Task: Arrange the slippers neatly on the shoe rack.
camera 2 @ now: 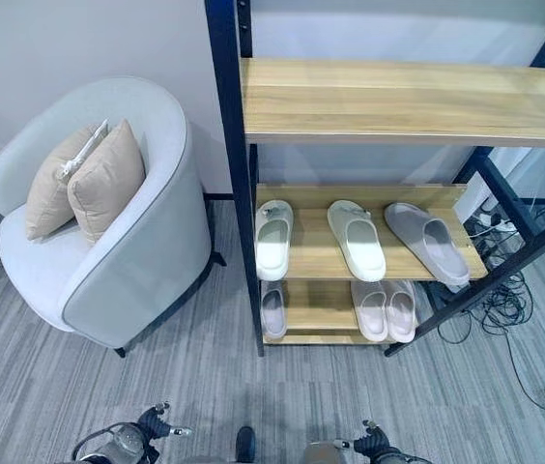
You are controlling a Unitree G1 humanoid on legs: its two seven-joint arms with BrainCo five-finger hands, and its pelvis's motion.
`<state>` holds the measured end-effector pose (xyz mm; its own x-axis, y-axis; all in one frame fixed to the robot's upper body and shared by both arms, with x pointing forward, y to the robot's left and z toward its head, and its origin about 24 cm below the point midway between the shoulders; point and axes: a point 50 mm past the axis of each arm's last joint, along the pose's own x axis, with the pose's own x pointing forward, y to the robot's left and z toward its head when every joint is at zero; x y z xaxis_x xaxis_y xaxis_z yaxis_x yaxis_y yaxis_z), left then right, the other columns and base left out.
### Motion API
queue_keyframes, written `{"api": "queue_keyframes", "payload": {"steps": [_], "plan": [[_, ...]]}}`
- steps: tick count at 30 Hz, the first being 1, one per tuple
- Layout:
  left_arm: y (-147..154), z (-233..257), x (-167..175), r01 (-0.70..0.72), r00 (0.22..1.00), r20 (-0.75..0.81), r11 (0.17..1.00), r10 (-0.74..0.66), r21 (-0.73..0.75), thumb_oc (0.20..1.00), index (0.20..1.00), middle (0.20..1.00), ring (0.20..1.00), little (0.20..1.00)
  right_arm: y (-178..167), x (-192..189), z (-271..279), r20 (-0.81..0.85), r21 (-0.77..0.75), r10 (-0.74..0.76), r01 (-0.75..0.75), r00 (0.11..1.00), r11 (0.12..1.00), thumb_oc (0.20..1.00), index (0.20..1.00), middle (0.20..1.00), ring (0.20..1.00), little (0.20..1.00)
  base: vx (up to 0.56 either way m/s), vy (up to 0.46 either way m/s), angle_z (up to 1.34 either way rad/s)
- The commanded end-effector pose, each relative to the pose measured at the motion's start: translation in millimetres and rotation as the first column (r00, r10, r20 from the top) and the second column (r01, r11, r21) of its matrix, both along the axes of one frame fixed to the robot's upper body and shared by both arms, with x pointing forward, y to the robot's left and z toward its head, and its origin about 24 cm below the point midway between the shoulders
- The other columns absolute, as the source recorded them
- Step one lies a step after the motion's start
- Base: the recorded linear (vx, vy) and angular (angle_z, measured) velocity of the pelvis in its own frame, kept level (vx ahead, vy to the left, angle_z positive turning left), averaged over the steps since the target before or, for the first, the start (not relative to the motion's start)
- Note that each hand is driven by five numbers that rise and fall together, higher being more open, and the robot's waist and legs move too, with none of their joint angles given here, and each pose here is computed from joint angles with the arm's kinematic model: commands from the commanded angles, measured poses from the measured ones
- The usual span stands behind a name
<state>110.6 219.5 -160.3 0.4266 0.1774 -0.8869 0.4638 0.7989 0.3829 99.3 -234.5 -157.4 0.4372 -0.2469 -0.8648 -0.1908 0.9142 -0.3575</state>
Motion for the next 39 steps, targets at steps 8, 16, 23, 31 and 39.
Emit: {"api": "queue_keyframes", "payload": {"steps": [8,16,23,31,39], "plan": [[-12,-3,-3,-0.039,0.999,0.013,0.999,0.039,-0.034,1.0,1.0,1.0,1.0,1.0,-29,4,11,0.042,-0.08,0.008,-0.005,0.999,0.997,1.0,1.0,1.0,1.0,1.0,0.07,-0.277,0.17],[-24,-5,-5,-0.007,1.0,0.009,0.999,0.007,-0.044,1.0,1.0,1.0,1.0,1.0,-1,68,39,0.338,-0.048,0.154,-0.147,0.928,0.988,1.0,1.0,1.0,1.0,1.0,-0.02,-0.01,0.26],[-18,-7,-18,-0.025,0.999,-0.026,0.999,0.025,-0.025,1.0,1.0,1.0,1.0,1.0,-4,109,87,0.619,-0.029,0.086,-0.087,0.781,0.996,1.0,1.0,1.0,1.0,1.0,-0.02,0.077,-0.03],[-38,-6,-4,0.068,0.998,0.016,0.995,-0.067,-0.069,1.0,1.0,1.0,1.0,1.0,0,150,176,0.883,-0.145,0.179,-0.11,0.434,0.983,1.0,1.0,1.0,1.0,1.0,-0.01,0.05,0.12],[-41,-6,-4,0.093,0.996,0.014,0.992,-0.092,-0.08,1.0,1.0,1.0,1.0,1.0,10,162,196,0.901,-0.226,0.256,-0.125,0.351,0.966,1.0,1.0,1.0,1.0,1.0,0.01,0.033,-0.05]]}}
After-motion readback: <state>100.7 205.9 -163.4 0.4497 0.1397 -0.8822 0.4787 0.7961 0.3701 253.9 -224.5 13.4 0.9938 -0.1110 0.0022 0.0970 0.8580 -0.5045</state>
